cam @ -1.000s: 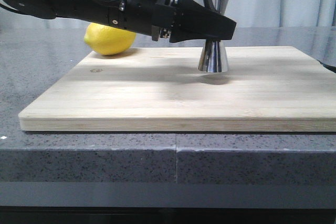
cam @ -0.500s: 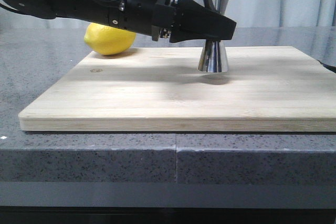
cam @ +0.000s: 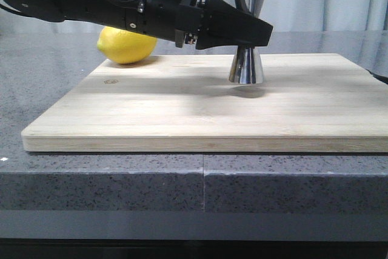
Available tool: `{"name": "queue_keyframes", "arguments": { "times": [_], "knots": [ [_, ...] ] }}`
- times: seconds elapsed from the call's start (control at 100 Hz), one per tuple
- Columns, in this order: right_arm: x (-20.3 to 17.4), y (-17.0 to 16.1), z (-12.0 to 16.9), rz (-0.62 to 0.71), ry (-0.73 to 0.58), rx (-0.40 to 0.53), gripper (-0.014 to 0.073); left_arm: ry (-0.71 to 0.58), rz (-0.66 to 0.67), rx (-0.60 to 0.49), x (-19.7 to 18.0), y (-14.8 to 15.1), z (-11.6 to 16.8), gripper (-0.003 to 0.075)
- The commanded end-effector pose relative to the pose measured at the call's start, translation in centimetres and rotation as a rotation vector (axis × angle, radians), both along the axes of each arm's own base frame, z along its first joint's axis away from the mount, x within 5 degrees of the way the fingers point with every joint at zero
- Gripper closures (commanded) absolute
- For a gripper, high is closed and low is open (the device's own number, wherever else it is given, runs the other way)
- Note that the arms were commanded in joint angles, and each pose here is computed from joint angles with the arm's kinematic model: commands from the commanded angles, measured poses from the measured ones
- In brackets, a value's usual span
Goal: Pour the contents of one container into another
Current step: 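Tilt the beaker with the right gripper, pouring liquid into the jigger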
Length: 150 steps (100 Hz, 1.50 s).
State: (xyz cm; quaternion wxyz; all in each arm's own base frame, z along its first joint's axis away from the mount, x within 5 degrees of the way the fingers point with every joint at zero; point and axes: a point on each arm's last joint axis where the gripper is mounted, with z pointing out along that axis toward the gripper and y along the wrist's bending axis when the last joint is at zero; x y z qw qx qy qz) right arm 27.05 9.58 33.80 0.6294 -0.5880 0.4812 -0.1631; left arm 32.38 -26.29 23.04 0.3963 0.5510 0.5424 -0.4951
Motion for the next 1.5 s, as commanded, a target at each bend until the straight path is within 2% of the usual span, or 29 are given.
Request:
{"name": "queue_keyframes", "arguments": {
  "times": [0.0,1.49],
  "knots": [
    [-0.66,0.06,2.44,0.018,-0.075,0.042,0.0302,-0.042,-0.024,-0.125,-0.87,-0.05,4.36,0.0741],
    [-0.76,0.13,2.03,0.043,-0.095,-0.058,0.0302,-0.042,-0.024,-0.125,-0.87,-0.05,4.36,0.0741]
  ]
}}
